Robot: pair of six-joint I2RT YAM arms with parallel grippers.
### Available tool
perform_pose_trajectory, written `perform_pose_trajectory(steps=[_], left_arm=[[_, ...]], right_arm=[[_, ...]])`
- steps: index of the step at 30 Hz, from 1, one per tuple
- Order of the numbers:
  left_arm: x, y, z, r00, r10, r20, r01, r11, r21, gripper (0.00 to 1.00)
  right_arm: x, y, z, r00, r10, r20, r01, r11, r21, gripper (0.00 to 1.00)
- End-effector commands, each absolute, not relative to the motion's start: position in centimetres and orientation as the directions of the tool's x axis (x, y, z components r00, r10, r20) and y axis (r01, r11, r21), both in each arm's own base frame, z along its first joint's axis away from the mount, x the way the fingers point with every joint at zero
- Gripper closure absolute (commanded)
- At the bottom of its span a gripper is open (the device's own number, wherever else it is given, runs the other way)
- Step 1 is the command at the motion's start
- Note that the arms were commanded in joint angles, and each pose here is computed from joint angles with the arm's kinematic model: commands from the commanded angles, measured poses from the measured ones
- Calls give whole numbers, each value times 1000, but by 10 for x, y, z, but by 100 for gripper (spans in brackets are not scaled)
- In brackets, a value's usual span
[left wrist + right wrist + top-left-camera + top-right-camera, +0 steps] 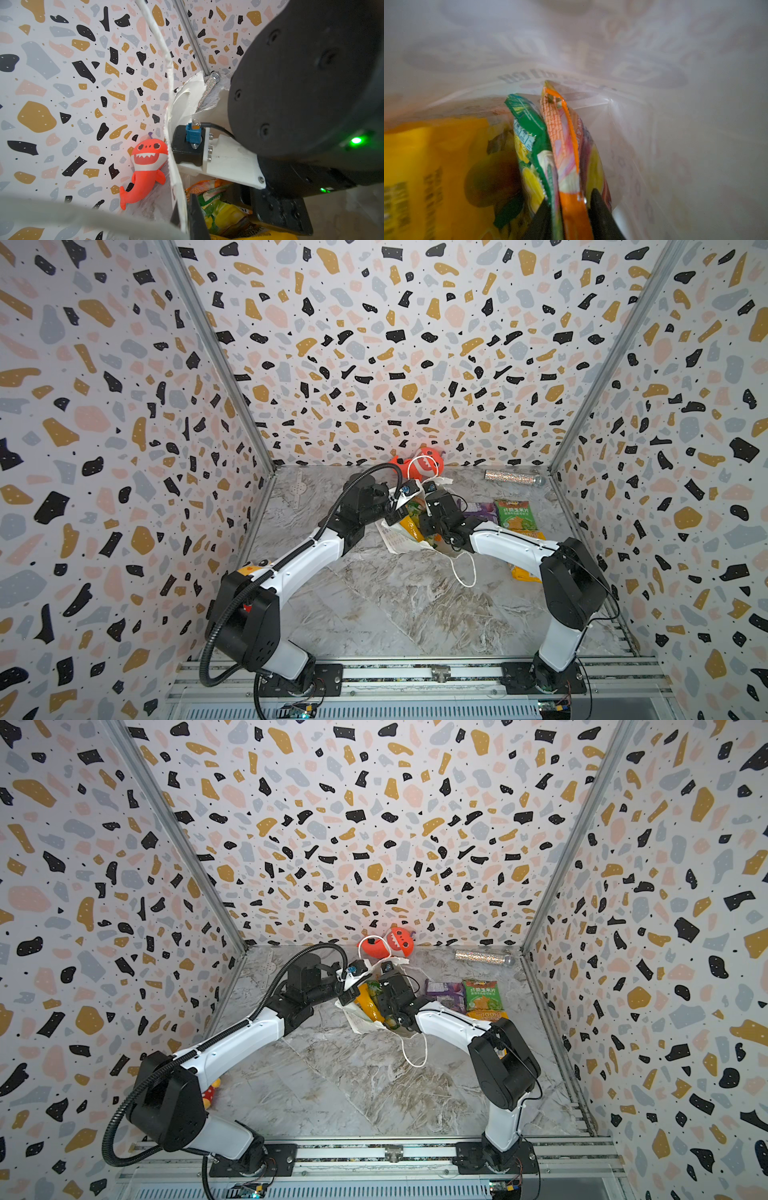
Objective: Take the snacks out of the paper bag
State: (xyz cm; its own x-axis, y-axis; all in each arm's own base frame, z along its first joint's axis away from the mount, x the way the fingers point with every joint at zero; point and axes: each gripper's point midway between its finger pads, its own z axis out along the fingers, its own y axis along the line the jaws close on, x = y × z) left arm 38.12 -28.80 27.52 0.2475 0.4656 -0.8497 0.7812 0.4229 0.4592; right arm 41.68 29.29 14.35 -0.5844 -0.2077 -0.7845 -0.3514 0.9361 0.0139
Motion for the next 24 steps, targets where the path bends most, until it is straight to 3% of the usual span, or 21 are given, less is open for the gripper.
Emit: perform_pose_trajectory(steps=[1, 5, 10, 24], left_arm=[[373, -299, 304, 358, 387, -850, 766, 399, 504, 100], [372, -298, 305, 360, 388, -848, 763, 400, 507, 100], [372, -296, 305, 360, 397, -844, 756, 406, 513, 100], [373, -294, 305, 356, 409, -840, 749, 412, 518, 100]], right_arm=[[434, 290, 163, -552, -148, -820, -293, 956, 25, 80], [438, 287, 164, -553, -125, -824, -278, 960, 41, 91], [432, 283, 186, -517, -103, -850, -290, 955, 61, 96], [391, 281, 266, -388, -71, -919, -447, 886, 120, 97]])
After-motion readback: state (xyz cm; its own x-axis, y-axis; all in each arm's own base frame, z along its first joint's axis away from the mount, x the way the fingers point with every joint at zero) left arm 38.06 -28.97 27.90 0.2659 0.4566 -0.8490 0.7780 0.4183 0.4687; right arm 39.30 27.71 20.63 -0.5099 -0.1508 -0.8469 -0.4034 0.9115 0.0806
